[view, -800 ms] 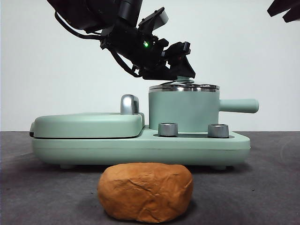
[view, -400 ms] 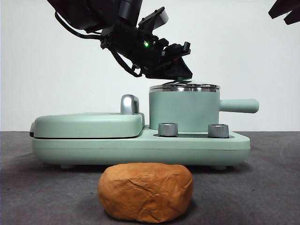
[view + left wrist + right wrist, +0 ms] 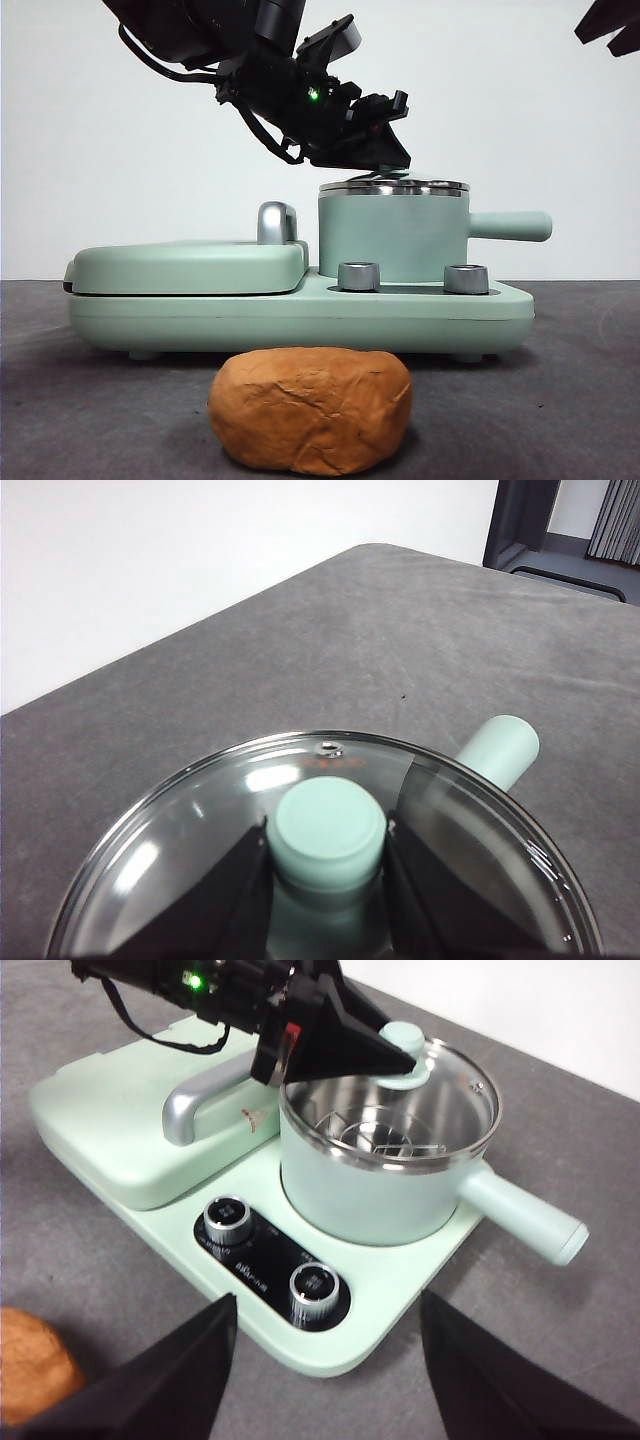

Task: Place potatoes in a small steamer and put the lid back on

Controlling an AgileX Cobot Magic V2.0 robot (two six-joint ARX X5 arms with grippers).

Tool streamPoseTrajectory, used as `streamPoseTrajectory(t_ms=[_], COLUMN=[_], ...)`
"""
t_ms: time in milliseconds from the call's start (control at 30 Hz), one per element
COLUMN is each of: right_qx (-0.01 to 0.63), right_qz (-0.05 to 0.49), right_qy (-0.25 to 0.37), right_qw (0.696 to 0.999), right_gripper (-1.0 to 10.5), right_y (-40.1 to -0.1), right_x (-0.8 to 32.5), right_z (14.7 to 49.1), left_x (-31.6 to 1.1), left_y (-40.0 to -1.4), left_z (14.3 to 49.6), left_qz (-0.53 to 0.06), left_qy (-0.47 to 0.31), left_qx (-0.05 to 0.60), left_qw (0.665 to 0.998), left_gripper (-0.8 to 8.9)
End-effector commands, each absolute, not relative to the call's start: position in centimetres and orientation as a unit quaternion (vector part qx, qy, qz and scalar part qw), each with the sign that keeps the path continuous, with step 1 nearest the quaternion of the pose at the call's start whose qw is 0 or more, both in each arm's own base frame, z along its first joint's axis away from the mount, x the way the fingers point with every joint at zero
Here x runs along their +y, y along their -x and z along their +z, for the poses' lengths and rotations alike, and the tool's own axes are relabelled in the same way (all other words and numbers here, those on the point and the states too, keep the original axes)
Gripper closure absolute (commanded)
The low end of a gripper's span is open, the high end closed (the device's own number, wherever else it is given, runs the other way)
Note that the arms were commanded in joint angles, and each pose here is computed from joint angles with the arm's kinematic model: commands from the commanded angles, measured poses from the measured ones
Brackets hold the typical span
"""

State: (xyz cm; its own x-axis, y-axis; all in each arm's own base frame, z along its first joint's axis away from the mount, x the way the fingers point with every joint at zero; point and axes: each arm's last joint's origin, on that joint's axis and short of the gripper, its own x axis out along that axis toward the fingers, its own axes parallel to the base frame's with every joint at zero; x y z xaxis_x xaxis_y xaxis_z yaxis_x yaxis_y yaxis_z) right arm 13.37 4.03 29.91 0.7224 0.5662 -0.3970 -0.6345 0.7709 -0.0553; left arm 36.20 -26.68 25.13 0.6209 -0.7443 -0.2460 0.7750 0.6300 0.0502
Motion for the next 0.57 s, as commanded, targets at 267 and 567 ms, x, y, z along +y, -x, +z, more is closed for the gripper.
streamPoseTrajectory(t_ms=[267,567], right_qx=[0.182,0.182], right_qz=[0.325,0.326], right_qy=[0.087,0.086], right_qw=[0.924,0.924], right_gripper=[6.6,6.6], right_y=[-13.3,-13.3], right_x=[4.1,4.1], right_z=[30.4,30.4], left_x=[-26.9,-25.6], left_y=[-35.4,-33.6], left_z=[28.2,31.8], left_qz=[-0.428,-0.428], left_qy=[-0.076,-0.067], left_qx=[0.059,0.051], left_qw=[0.899,0.900], left_gripper=[8.07,8.07])
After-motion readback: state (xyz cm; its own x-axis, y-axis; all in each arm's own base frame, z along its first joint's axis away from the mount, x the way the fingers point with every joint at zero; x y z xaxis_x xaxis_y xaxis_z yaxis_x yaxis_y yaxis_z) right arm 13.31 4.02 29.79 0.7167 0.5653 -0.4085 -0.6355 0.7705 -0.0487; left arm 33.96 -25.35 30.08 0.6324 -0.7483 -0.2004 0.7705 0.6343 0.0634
